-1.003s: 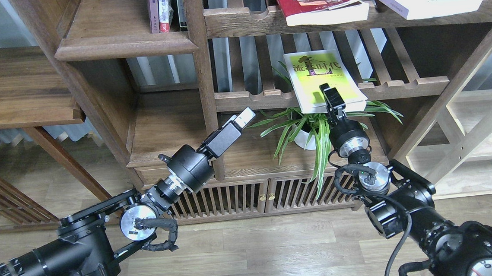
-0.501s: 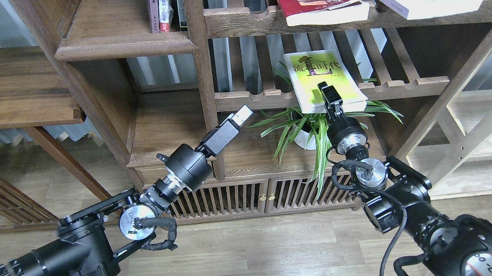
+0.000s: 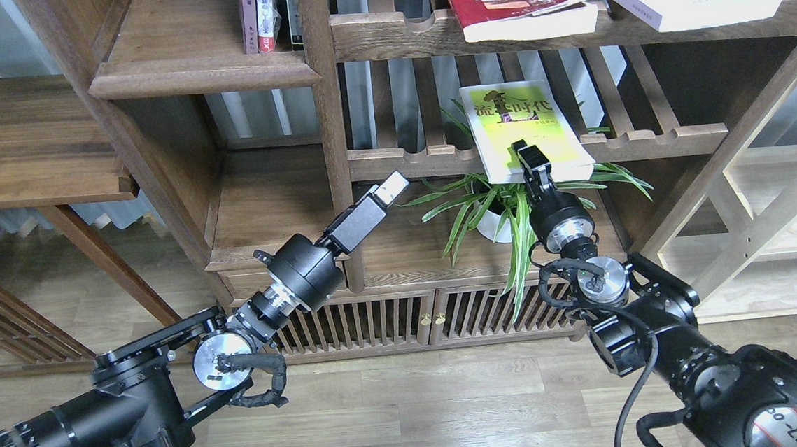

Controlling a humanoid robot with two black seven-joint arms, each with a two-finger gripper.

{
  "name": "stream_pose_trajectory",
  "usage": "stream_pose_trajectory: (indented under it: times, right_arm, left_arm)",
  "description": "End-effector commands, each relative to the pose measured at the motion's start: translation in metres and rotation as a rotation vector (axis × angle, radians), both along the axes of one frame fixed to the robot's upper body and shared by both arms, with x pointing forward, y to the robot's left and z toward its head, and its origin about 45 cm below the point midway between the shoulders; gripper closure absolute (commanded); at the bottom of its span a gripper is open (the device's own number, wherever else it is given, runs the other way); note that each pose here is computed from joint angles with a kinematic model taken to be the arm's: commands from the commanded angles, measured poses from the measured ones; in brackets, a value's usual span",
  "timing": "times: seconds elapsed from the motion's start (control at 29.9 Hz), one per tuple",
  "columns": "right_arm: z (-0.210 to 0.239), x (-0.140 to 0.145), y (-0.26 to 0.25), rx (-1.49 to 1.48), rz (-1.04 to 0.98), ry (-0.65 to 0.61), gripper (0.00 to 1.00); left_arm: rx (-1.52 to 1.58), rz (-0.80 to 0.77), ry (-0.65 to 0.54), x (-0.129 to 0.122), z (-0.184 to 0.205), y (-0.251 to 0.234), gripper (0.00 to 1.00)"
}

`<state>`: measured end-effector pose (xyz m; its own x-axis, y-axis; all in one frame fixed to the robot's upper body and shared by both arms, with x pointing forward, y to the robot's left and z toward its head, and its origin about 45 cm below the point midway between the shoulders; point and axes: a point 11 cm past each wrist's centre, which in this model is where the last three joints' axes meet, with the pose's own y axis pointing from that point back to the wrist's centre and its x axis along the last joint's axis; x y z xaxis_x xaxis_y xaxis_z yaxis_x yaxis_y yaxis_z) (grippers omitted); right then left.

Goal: Organize books on shelf
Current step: 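Close the right gripper on the yellow book's bottom edge, then tilt the yellow book out from the shelf toward the left gripper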

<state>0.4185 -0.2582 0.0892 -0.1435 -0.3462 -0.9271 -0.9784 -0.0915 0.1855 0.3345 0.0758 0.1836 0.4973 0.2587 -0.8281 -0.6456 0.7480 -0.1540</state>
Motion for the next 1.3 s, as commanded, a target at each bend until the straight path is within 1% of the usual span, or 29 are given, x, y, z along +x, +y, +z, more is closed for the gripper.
stream_pose_trajectory:
  times: [0.0,0.23,0.3,0.37,0.64,0.77,0.9,1.0,1.1,1.27]
  right_arm:
    - [0.0,0.0,-0.002,-0.001,-0.005,0.002,0.49]
    - [0.003,0.003,-0.005,0.024,-0.016,-0.003,0.64]
    - [0.003,0.003,-0.004,0.033,-0.01,-0.007,0.71]
    - [0.004,0.003,-0.004,0.045,-0.014,-0.01,0.76]
    - [0.006,0.003,-0.003,0.063,-0.015,-0.028,0.87]
    - [0.008,0.003,-0.003,0.087,-0.018,-0.038,0.9]
    - [0.014,0.002,0.003,0.123,0.009,-0.085,0.93]
    - [0.014,-0.005,0.009,0.16,0.035,-0.104,0.95]
    - [0.017,-0.009,0.015,0.203,0.048,-0.127,0.95]
    - [0.025,-0.023,0.022,0.269,0.076,-0.177,0.95]
  left_arm:
    - [0.0,-0.001,-0.001,0.0,0.0,0.0,0.01]
    - [0.001,0.001,0.0,0.0,0.0,0.001,0.01]
    - [0.004,0.002,-0.003,0.001,0.0,0.001,0.01]
    - [0.004,0.002,-0.003,0.001,0.0,0.001,0.01]
    - [0.008,0.005,0.0,0.001,-0.001,0.004,0.01]
    - [0.009,0.008,0.006,0.0,-0.004,0.004,0.01]
    - [0.027,0.019,0.004,0.002,-0.007,0.01,0.01]
    - [0.042,0.034,0.007,0.005,-0.012,0.014,0.01]
    - [0.079,0.077,0.019,0.014,-0.024,0.026,0.01]
    - [0.083,0.103,0.02,0.02,-0.025,0.032,0.01]
